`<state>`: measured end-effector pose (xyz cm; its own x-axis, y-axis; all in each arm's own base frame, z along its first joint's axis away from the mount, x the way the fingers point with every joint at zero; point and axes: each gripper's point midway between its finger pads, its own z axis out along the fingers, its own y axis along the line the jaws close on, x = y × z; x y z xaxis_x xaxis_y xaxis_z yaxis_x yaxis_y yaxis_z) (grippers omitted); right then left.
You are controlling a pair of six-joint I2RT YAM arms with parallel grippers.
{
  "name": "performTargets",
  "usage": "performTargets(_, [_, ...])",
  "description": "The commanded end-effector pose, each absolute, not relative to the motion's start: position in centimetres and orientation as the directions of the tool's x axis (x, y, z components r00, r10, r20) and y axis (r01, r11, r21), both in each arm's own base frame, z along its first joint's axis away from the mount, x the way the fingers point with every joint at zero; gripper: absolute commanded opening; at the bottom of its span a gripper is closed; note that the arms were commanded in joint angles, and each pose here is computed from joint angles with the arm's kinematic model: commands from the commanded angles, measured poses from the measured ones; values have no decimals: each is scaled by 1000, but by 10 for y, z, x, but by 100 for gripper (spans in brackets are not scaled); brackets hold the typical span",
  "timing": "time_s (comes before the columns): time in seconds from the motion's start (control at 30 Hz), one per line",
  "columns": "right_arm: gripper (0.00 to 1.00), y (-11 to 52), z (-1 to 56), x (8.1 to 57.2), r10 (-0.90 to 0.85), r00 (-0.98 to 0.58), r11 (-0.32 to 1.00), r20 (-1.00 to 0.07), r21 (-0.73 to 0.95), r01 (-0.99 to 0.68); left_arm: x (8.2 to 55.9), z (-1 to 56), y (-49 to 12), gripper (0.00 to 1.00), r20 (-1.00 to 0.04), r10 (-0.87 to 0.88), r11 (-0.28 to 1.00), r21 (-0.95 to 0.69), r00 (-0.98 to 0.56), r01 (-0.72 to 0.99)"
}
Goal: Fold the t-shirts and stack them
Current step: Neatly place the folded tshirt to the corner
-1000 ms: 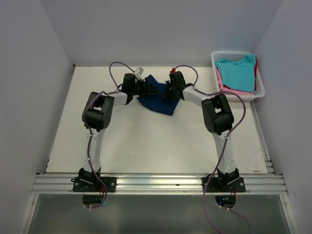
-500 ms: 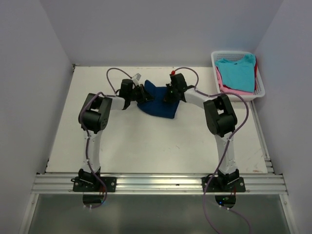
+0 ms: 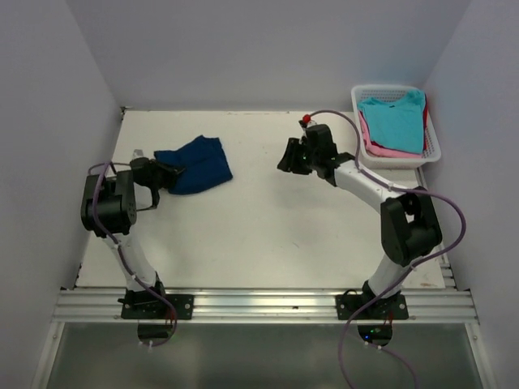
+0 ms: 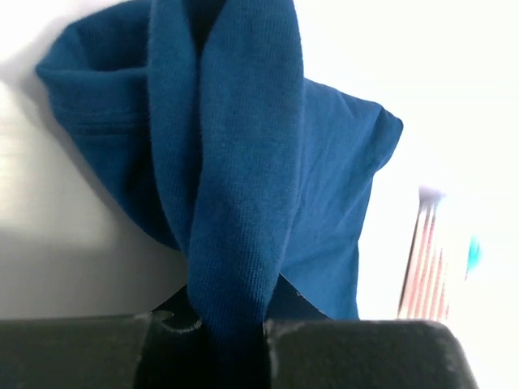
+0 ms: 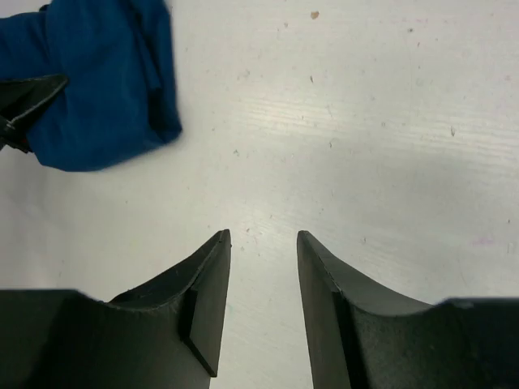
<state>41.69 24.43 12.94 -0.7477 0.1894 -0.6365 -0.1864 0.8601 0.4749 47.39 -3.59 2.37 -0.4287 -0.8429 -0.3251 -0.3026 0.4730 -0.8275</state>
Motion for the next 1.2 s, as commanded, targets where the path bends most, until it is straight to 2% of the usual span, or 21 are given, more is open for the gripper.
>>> performTargets(0.0, [42,235,133,406,174,-728,867,-663,454,-206,477,58,24,0,-302,-945,326,-889,-124,-321])
performTargets(0.03, [41,233,137,402,172,-727,867,-665,452,-208,470,62,43,0,-265,-963,263,-905,-41,-335])
performTargets(0.23, [40,226,132,382,145,-750,870,-646,443,-214,473,88,123,0,-244,-907,88,-907,343,-412])
performTargets(0.4, [38,218,131,365,120,-765,879,-632,426,-215,486,120,168,0,-296,-800,61,-906,522,-420])
performTargets(0.47, [37,218,132,362,116,-773,877,-624,429,-215,496,132,182,0,-262,-765,20,-922,588,-386])
performTargets(0.6, [36,215,133,353,102,-787,880,-609,424,-214,527,141,196,0,-261,-748,23,-929,610,-369])
performTargets(0.73, [34,210,147,349,110,-774,883,-623,418,-211,555,117,201,0,-197,-768,-27,-940,609,-339])
performTargets(1.0, [31,198,157,332,125,-773,895,-622,407,-183,570,58,204,0,-171,-776,-101,-917,607,-387])
performTargets(1.17, [29,192,163,320,142,-769,896,-623,411,-168,594,55,201,0,-114,-804,-103,-940,584,-327])
